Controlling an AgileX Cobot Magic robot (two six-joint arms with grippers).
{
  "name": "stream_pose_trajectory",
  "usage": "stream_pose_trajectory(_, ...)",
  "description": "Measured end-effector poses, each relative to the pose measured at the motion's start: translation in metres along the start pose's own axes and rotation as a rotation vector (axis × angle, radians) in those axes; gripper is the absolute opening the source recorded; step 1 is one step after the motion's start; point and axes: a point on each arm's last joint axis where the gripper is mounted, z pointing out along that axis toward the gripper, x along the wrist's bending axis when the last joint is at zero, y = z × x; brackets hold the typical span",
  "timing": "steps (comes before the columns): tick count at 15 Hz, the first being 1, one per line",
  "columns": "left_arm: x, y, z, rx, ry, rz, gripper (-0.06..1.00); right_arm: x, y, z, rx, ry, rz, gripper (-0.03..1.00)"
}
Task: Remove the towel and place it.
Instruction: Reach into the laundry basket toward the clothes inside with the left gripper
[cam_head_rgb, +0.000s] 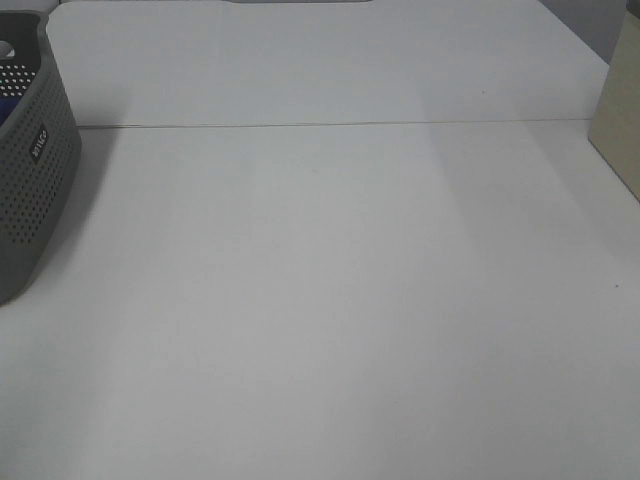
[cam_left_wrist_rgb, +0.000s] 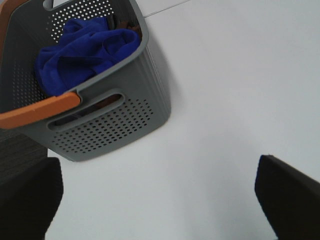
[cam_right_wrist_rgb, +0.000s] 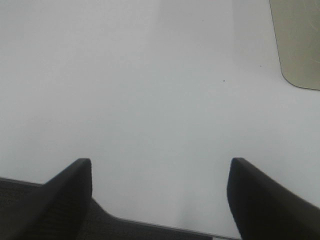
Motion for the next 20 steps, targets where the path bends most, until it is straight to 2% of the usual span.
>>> stream_pose_trajectory(2,0.014,0.038,0.005,0.019,-0.001,0.056,0.99,0.000,0.000,0.000,0.000,0.000,0.000,0.74)
stream_pose_trajectory(3,0.027,0.074,0.019,0.051,-0.013,0.142,0.99,0.000,0.000,0.000,0.000,0.000,0.000,0.74)
stream_pose_trajectory(6,0.044,0.123,0.031,0.065,-0.022,0.255,0.99,0.000,0.000,0.000,0.000,0.000,0.000,0.74)
stream_pose_trajectory(9,0.065,0.175,0.058,0.157,-0.071,0.382,0.99,0.000,0.000,0.000,0.000,0.000,0.000,0.74)
stream_pose_trajectory(10,0.068,0.182,0.063,0.166,-0.072,0.398,0.99,0.000,0.000,0.000,0.000,0.000,0.000,0.74)
stream_pose_trajectory(11,0.076,0.197,0.078,0.183,-0.064,0.435,0.99,0.000,0.000,0.000,0.000,0.000,0.000,0.74)
stream_pose_trajectory(12,0.092,0.217,0.119,0.251,-0.035,0.494,0.99,0.000,0.000,0.000,0.000,0.000,0.000,0.74)
stream_pose_trajectory(15,0.107,0.219,0.170,0.380,-0.017,0.623,0.99,0.000,0.000,0.000,0.000,0.000,0.000,0.74)
stream_pose_trajectory(18,0.120,0.198,0.234,0.612,-0.046,0.894,0.99,0.000,0.000,0.000,0.000,0.000,0.000,0.74)
stream_pose_trajectory(19,0.126,0.190,0.251,0.688,-0.040,0.952,0.99,0.000,0.000,0.000,0.000,0.000,0.000,0.74)
stream_pose_trajectory(20,0.130,0.184,0.265,0.723,-0.032,0.978,0.99,0.000,0.000,0.000,0.000,0.000,0.000,0.74)
